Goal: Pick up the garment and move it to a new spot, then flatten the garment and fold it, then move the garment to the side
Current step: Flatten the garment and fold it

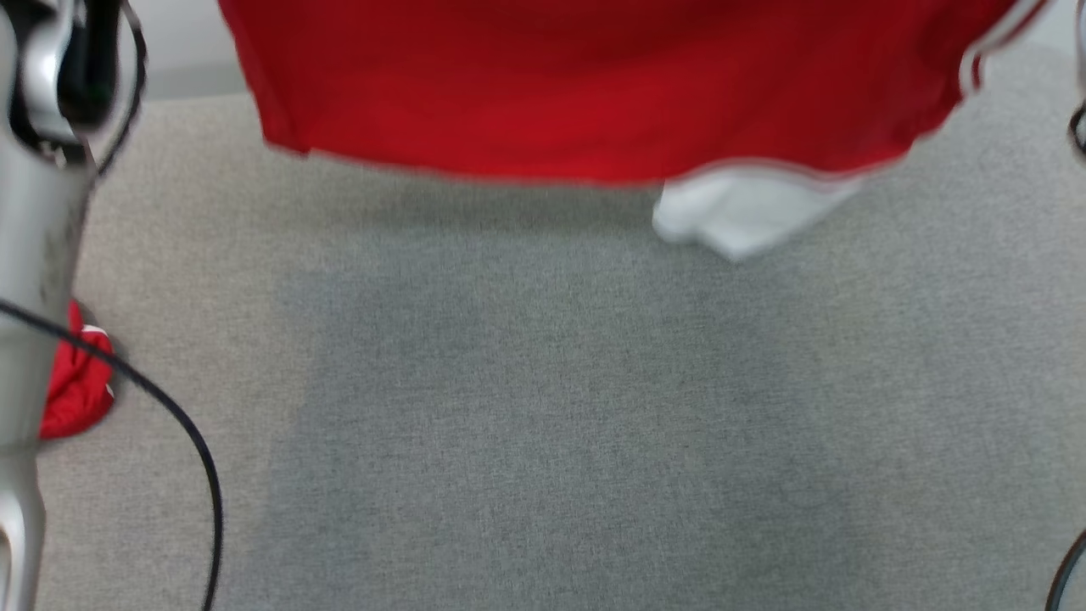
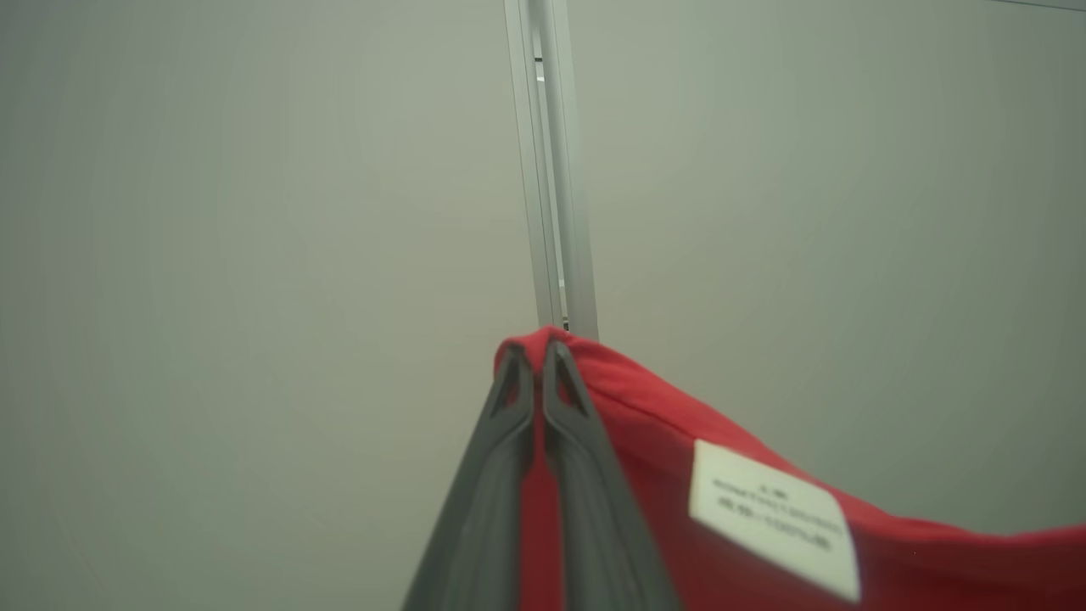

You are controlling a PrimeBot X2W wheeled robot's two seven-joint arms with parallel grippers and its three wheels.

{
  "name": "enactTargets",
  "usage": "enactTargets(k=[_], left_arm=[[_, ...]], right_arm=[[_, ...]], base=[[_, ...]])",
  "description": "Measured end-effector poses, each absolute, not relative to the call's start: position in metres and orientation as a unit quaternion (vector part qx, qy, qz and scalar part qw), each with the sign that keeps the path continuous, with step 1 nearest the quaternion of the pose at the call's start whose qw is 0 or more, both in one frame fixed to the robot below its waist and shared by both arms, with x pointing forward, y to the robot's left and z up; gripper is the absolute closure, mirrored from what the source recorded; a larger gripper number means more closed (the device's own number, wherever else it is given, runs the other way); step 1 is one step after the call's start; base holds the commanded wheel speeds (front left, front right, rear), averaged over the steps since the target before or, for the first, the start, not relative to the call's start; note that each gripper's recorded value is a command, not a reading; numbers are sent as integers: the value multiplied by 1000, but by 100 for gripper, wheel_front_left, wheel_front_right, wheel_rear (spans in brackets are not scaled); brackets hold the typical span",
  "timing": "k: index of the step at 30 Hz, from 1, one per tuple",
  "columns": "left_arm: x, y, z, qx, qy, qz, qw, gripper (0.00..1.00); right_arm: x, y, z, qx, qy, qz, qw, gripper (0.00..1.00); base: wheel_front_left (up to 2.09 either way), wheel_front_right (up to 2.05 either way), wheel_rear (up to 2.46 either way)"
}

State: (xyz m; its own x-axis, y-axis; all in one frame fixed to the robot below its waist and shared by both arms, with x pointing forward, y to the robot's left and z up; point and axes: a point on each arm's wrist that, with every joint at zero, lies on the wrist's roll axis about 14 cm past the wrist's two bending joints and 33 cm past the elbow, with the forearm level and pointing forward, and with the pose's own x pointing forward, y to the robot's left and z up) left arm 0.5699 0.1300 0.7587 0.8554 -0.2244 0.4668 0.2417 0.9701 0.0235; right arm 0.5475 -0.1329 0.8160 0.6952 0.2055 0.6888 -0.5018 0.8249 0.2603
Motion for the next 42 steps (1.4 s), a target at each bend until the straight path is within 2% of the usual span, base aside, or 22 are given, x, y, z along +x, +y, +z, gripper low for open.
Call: enactTargets(k=[8, 11, 16, 19, 21, 24, 31, 42], left_arm=[[637, 137, 751, -9, -235, -108, 966, 100], [657, 128, 720, -6, -198, -128, 972, 100], [676, 125, 640, -23, -123, -130, 984, 100], [666, 122, 567, -34, -51, -134, 989, 100], [653, 124, 534, -48, -21, -131, 990, 100], [635, 134, 517, -76, -23, -114, 990, 100], [558, 148, 465, -111, 11, -89, 990, 100], [451, 157, 446, -102, 54, -80, 990, 100]], right_arm=[[607, -123, 816, 205, -320, 170, 909, 100], [624, -120, 798, 199, -302, 165, 918, 100], [647, -102, 718, 213, -224, 173, 935, 100], [646, -101, 653, 242, -162, 168, 942, 100], [639, -102, 620, 257, -133, 166, 943, 100], [619, -104, 569, 286, -84, 162, 941, 100], [534, -109, 468, 335, 37, 136, 932, 100], [416, -134, 427, 381, 107, 72, 915, 100]], base=[[0, 0, 0], [0, 0, 0], [0, 0, 0], [0, 0, 0], [0, 0, 0], [0, 0, 0], [0, 0, 0], [0, 0, 0]])
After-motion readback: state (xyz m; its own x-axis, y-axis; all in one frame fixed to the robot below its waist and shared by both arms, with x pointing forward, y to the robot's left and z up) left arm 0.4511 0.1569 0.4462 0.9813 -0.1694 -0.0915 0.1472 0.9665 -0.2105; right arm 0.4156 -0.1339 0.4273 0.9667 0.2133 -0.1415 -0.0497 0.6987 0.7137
